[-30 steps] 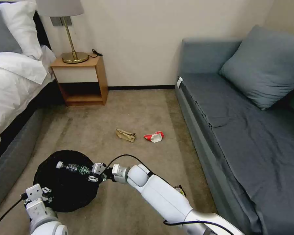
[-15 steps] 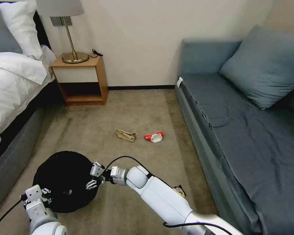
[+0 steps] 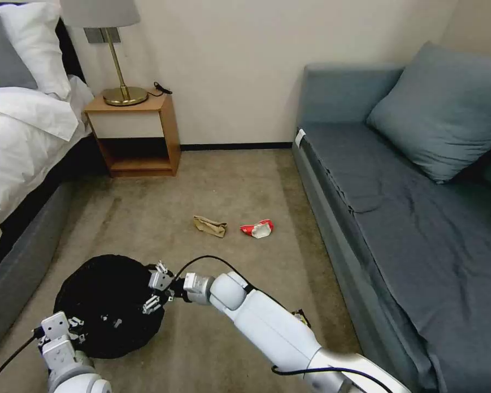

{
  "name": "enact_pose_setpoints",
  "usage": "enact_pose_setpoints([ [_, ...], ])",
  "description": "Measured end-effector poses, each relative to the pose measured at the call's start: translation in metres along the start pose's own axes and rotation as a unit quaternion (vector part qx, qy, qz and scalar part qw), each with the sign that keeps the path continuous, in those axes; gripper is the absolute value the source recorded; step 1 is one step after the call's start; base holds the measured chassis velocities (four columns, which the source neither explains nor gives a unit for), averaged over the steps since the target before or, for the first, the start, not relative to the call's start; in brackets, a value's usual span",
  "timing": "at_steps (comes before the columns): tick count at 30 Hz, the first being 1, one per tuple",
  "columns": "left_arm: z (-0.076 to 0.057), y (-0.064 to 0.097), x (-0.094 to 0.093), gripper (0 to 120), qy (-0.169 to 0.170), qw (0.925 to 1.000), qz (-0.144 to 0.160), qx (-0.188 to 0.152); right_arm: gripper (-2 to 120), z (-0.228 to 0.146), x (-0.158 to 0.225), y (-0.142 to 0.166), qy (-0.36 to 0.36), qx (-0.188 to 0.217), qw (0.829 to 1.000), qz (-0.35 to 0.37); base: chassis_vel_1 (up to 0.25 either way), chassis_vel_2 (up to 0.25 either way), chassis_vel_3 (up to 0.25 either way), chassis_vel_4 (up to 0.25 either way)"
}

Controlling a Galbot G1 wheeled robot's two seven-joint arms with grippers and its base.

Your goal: Pick up the trash bin, then pick up the garbage on the floor and place it into the trash bin.

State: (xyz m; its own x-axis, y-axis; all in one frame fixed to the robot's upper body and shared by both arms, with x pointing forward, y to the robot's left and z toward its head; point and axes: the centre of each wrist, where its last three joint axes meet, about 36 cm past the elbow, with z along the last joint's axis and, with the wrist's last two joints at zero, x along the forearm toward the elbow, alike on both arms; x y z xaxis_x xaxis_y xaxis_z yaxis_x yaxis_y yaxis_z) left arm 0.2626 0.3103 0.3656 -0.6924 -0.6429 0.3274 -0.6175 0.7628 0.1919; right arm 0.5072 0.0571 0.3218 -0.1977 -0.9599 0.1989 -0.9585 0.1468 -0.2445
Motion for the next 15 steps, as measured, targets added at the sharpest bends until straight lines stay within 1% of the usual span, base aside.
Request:
enact_pose_setpoints([
  [1,0.0,0.0,0.0,1,0.0,1.0,0.0,0.0,100,-0.004,0.001,-0.008,-0.003,0.001,1.0,0.008,0.0,0.0,0.0,0.0],
  [2,0.0,0.0,0.0,1,0.0,1.0,0.0,0.0,100,-0.004,0.001,-0.008,-0.003,0.001,1.0,0.008,0.0,0.0,0.0,0.0],
  [4,0.0,0.001,0.0,1,0.0,1.0,-0.001,0.0,100,-0.01,0.003,-0.019,-0.007,0.001,1.0,0.018,0.0,0.0,0.0,0.0],
  [8,0.001,0.002,0.0,1,0.0,1.0,-0.002,0.0,100,-0.014,0.005,-0.026,-0.011,0.002,1.0,0.025,0.0,0.0,0.0,0.0],
  [9,0.001,0.002,0.0,1,0.0,1.0,-0.002,0.0,100,-0.017,0.005,-0.031,-0.013,0.003,1.0,0.028,0.0,0.0,0.0,0.0],
  [11,0.002,0.004,0.0,1,0.001,1.0,-0.002,0.003,100,-0.023,0.015,-0.052,-0.016,0.008,0.999,0.048,0.0,0.0,0.0,0.0],
  [12,0.002,0.004,0.0,1,0.001,1.0,-0.002,0.003,100,-0.023,0.015,-0.052,-0.016,0.008,0.999,0.048,0.0,0.0,0.0,0.0],
  [14,0.003,0.003,0.001,1,0.005,1.0,0.001,0.007,100,-0.026,0.023,-0.067,-0.016,0.007,0.998,0.064,0.0,0.0,0.0,0.0],
  [15,0.003,0.003,0.001,1,0.005,1.0,0.001,0.007,100,-0.026,0.023,-0.067,-0.016,0.007,0.998,0.064,0.0,0.0,0.0,0.0],
])
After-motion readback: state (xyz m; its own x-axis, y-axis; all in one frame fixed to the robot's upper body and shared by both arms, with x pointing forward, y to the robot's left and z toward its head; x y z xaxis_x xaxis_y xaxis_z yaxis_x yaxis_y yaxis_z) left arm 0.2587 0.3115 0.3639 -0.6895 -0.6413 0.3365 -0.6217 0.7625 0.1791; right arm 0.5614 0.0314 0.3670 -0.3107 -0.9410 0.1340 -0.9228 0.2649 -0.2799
